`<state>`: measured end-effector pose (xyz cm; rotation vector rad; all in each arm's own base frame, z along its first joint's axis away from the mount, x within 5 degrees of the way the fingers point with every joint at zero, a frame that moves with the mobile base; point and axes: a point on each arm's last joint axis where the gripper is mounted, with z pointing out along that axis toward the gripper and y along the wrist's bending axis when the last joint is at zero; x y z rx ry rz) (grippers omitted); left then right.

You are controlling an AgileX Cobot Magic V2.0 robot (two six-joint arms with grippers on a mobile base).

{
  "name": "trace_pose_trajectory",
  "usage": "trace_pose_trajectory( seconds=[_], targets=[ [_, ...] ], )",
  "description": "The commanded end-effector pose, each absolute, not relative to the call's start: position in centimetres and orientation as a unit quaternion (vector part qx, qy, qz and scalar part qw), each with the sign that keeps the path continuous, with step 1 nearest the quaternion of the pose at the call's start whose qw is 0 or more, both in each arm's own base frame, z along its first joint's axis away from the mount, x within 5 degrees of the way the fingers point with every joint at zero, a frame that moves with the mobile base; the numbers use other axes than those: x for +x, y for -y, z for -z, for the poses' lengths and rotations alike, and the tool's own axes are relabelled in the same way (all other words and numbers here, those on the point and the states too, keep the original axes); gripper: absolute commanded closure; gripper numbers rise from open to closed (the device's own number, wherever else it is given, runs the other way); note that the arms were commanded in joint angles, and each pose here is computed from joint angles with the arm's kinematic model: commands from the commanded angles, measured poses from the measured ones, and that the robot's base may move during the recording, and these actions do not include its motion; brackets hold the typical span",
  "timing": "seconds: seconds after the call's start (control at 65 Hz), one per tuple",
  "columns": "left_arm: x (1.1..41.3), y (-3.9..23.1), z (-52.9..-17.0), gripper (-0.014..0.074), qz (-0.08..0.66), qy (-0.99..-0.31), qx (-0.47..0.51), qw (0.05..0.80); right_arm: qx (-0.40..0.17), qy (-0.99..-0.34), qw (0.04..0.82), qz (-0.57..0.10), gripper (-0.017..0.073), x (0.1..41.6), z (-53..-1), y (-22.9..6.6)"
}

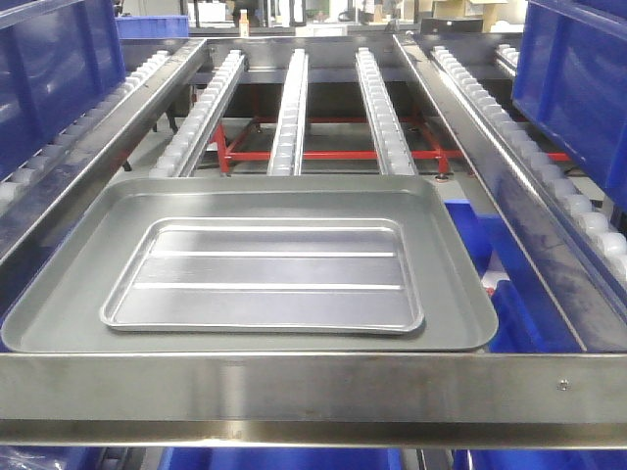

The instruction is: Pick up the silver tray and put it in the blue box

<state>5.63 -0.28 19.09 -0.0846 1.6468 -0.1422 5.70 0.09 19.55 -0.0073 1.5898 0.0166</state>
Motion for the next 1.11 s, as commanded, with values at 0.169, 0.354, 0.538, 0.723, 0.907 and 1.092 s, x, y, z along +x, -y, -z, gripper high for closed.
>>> trace_pose_trajectory(
  seconds=[0.169, 0.354, 0.538, 0.723, 0.907, 1.092],
  targets=[
    [5.5, 0.2, -19.9, 0.0699, 0.062, -0.698, -0.037, 0.713, -0.007, -0.677, 0.736, -0.003, 0.0503, 5.5, -20.4, -0.1],
    [5.5, 0.2, -19.9, 0.0699, 0.062, -0.698, -0.037, 0.713, -0.007, -0.677, 0.736, -0.003, 0.0503, 5.5, -20.4, -0.1],
    [5.5, 0.2, -20.3, 0.0699, 0.062, -0.685, -0.037, 0.725, -0.006, -0.667, 0.745, -0.003, 0.0503, 5.5, -20.6, -0.1],
    [5.3, 0.0, -21.7, 0.0699, 0.074, -0.632, -0.051, 0.769, -0.005, -0.633, 0.774, -0.003, 0.0503, 5.4, -21.4, -0.1],
    [4.3, 0.1, -26.9, 0.0699, 0.054, -0.618, -0.024, 0.784, 0.003, -0.581, 0.814, -0.013, 0.0503, 4.6, -25.0, 0.0],
    [4.3, 0.2, -33.2, 0.0689, 0.039, -0.662, -0.008, 0.749, 0.000, -0.593, 0.804, -0.038, 0.0440, 4.7, -30.2, -0.2]
  ],
)
